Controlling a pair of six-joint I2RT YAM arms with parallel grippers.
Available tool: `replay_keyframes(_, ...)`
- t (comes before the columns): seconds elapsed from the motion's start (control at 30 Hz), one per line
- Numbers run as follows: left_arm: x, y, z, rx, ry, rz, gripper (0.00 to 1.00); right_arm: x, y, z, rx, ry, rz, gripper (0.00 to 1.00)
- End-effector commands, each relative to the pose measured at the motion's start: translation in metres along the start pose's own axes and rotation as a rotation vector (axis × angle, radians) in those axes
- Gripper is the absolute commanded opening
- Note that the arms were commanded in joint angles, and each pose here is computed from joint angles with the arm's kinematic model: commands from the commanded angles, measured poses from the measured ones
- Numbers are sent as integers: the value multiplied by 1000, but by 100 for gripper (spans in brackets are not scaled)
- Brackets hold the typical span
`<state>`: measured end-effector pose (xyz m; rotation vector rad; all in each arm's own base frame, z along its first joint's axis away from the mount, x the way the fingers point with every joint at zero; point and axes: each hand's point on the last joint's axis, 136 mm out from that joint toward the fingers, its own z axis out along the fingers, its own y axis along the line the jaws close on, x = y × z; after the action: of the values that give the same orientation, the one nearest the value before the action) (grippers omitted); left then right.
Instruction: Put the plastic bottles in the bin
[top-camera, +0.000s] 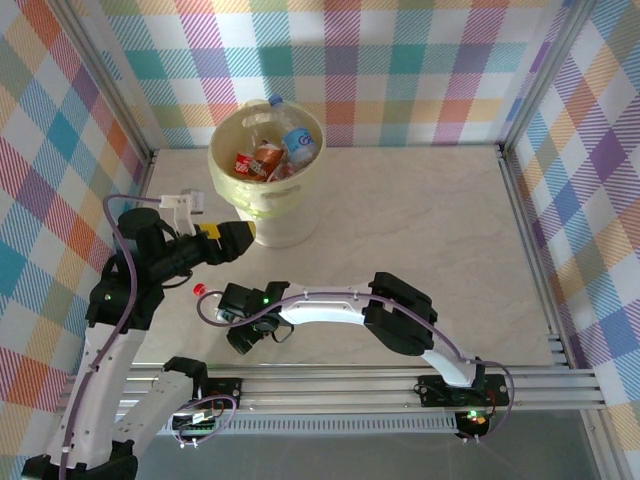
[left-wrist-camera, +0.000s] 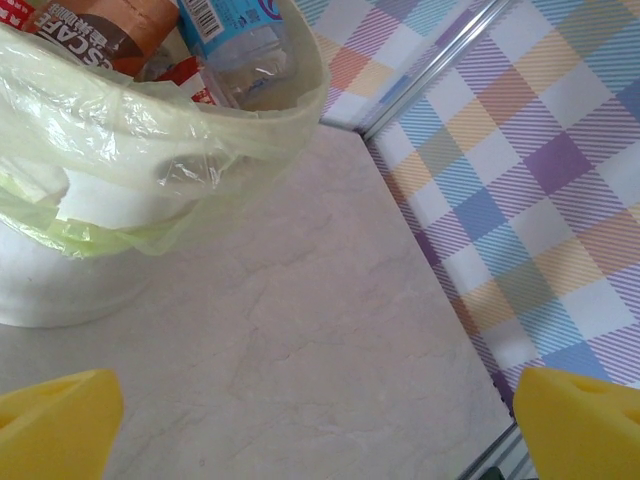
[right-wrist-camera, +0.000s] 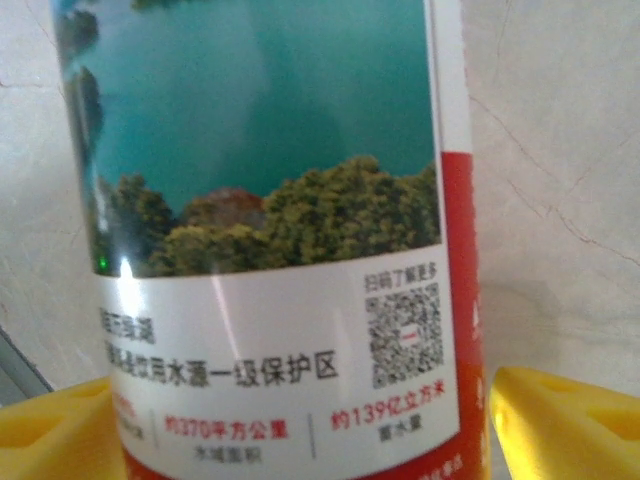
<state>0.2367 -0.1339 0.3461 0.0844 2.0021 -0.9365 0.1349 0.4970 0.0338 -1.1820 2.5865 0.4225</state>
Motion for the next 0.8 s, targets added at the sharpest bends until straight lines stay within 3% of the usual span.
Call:
replay_keyframes(0.0,0,2,6,-2,-7,15,100,2,2,4,17,24,-37,85)
replay_keyframes(0.3,2,0,9,0,-5,6,100,5,-9,-9,35,-16,-26,60)
replay_keyframes(0.77,29,-4,29,34,39,-126,100,64,-105,-79,145,-57,185,57)
